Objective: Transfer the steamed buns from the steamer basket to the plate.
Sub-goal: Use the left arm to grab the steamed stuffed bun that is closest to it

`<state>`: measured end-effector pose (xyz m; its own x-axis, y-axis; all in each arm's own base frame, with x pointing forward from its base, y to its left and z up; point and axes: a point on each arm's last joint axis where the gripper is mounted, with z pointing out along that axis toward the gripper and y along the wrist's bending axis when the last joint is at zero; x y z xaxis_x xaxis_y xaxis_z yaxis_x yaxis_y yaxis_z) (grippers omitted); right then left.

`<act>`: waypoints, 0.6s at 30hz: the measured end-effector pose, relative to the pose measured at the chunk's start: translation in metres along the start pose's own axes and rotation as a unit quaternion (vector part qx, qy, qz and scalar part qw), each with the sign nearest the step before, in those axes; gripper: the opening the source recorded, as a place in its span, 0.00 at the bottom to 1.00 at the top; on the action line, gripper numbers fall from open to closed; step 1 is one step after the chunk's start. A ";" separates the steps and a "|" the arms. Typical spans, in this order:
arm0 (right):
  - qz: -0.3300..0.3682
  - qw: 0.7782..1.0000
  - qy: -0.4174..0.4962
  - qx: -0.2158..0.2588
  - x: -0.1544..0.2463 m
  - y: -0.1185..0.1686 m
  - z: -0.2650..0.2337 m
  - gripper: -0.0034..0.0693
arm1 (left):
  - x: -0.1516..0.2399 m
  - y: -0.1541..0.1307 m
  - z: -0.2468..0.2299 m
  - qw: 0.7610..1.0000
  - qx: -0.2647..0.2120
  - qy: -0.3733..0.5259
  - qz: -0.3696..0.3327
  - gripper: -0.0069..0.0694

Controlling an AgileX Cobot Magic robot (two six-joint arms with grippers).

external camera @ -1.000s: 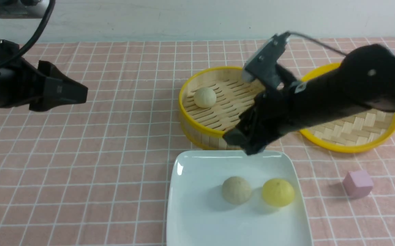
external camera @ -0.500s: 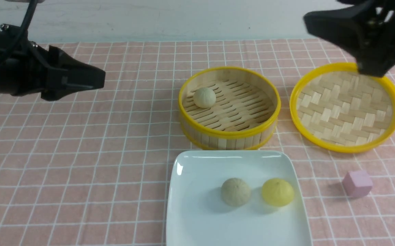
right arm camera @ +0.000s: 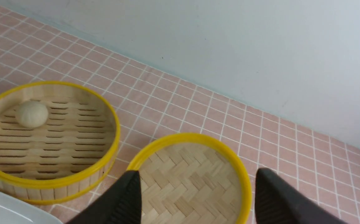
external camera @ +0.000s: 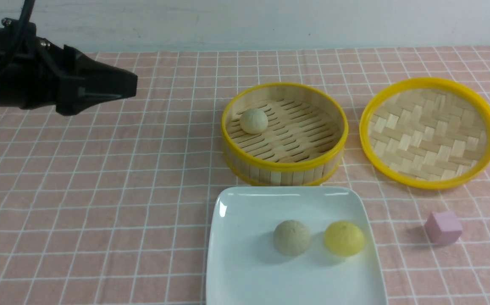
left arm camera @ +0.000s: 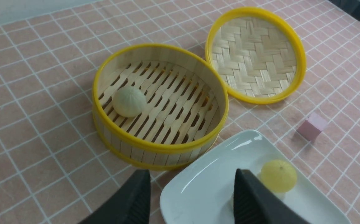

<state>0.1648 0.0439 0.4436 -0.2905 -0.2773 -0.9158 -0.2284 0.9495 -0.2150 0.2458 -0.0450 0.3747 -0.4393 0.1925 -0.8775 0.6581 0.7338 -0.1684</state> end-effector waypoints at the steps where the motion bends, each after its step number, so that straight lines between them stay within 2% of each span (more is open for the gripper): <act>1: 0.006 1.000 -0.002 0.002 0.001 -0.002 -0.007 0.71 | 0.000 0.000 0.000 1.000 0.001 -0.002 0.004 0.60; 10: 0.046 0.999 -0.007 -0.015 0.020 -0.009 -0.074 0.71 | -0.006 -0.006 0.010 0.999 -0.007 -0.019 0.046 0.60; 15: 0.043 0.999 0.001 -0.018 0.038 -0.008 -0.086 0.71 | -0.011 -0.031 0.047 0.996 0.016 -0.027 0.084 0.60; 18: 0.041 0.999 0.012 -0.022 0.048 -0.006 -0.087 0.71 | -0.010 -0.037 0.083 0.997 -0.006 -0.035 0.067 0.60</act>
<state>0.0716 0.0124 0.4301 -0.3324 -0.2036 -0.9209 -0.2441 0.9617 -0.1245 0.2765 -0.1284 0.3527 -0.3040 0.2437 -0.9210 0.7001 0.7128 -0.0425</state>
